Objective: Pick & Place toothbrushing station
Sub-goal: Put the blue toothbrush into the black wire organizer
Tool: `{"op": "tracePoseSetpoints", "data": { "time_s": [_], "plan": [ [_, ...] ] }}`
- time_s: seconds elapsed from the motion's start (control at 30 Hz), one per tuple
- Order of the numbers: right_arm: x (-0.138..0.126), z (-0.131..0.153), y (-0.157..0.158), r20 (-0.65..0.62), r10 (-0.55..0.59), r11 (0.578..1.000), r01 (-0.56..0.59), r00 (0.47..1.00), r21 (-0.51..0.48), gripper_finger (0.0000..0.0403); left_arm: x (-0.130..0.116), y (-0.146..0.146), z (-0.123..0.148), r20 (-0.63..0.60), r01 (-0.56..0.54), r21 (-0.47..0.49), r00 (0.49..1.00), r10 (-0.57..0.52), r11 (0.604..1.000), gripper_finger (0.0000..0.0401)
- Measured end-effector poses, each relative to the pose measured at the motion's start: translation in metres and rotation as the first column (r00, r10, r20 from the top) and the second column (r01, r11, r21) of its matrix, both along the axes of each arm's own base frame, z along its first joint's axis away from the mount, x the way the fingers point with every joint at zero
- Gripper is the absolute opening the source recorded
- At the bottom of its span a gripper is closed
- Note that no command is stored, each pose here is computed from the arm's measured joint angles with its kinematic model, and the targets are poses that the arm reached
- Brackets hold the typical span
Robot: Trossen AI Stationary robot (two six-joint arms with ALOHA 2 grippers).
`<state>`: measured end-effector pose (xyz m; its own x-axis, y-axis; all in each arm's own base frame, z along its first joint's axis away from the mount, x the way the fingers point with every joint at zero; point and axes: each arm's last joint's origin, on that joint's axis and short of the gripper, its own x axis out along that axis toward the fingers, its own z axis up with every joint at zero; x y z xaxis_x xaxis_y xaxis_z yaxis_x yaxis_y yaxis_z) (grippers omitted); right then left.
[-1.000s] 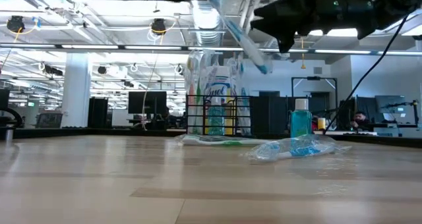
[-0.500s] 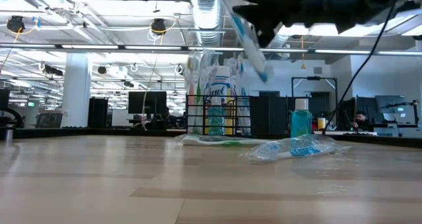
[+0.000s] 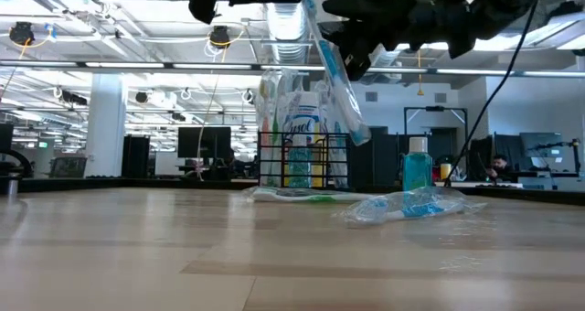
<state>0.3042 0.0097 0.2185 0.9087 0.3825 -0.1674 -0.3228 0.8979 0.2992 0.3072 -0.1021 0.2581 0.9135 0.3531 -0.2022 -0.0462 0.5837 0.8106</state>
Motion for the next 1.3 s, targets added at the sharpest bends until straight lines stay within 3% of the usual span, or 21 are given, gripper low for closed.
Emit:
{"op": "tracePoseSetpoints", "data": {
  "time_s": [1.3],
  "plan": [
    [0.0028, -0.0023, 0.0086, 0.014, -0.076, 0.997, 0.076, 0.997, -0.029, 0.0124, -0.0002, 0.0001, -0.0005, 0.000, -0.004, -0.006, 1.000, 0.004, 1.000, 0.0000]
  ]
}}
